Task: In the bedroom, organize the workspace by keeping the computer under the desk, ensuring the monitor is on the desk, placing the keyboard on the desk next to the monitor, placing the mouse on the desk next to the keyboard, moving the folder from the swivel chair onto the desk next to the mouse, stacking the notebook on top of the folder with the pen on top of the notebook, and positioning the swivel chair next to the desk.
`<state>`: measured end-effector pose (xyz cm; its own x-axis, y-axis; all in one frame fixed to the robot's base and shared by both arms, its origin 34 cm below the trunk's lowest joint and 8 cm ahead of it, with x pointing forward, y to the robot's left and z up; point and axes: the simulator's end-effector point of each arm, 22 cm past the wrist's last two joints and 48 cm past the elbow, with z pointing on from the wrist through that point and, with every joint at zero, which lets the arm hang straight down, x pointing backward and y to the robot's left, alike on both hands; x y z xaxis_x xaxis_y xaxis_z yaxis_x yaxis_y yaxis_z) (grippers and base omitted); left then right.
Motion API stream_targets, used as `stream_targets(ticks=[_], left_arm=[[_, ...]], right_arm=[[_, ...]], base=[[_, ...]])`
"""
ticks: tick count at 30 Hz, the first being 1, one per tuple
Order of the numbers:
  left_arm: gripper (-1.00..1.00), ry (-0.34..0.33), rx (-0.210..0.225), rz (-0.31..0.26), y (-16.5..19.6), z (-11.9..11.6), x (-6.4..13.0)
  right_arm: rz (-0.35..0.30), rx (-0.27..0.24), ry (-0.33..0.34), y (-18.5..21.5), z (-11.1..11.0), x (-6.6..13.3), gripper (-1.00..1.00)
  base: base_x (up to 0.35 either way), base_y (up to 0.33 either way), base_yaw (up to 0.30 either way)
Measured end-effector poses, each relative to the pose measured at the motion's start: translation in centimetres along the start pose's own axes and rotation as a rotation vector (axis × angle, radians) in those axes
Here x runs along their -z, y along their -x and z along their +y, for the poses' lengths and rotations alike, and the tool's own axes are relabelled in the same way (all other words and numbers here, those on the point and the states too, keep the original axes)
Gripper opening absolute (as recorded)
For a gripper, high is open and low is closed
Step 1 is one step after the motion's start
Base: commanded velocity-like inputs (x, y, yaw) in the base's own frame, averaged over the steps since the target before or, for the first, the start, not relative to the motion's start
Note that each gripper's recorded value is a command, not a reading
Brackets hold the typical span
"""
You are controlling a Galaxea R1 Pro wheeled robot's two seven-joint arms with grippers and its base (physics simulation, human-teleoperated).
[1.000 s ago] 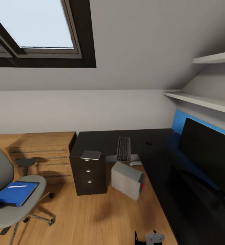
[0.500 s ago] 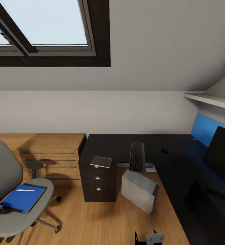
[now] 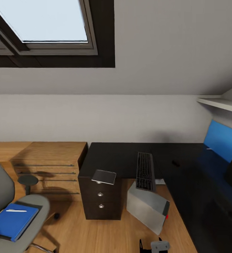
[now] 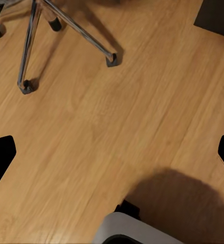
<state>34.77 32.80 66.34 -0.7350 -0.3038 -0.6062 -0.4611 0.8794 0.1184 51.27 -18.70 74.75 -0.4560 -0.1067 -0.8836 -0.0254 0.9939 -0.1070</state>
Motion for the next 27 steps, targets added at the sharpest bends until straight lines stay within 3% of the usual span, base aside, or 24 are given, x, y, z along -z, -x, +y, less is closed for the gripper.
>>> stream_targets(ticks=[8, 19, 27], left_arm=[[1.00, -0.002, 0.001, 0.000, 0.0, -0.1, 0.0], [1.00, -0.023, 0.036, -0.063, 3.1, -1.4, -0.4], [1.00, -0.020, 0.039, -0.068, 3.1, -1.6, -1.1]], right_arm=[[0.000, 0.000, -0.002, 0.0, -0.1, -0.1, 1.00], [-0.001, -0.002, -0.004, -0.1, -0.2, -0.3, 1.00], [-0.001, -0.003, -0.003, -0.6, 0.0, -0.9, 1.00]], base=[[0.241, 0.114, 0.000], [0.015, 0.005, 0.000], [-0.043, 0.000, 0.000]])
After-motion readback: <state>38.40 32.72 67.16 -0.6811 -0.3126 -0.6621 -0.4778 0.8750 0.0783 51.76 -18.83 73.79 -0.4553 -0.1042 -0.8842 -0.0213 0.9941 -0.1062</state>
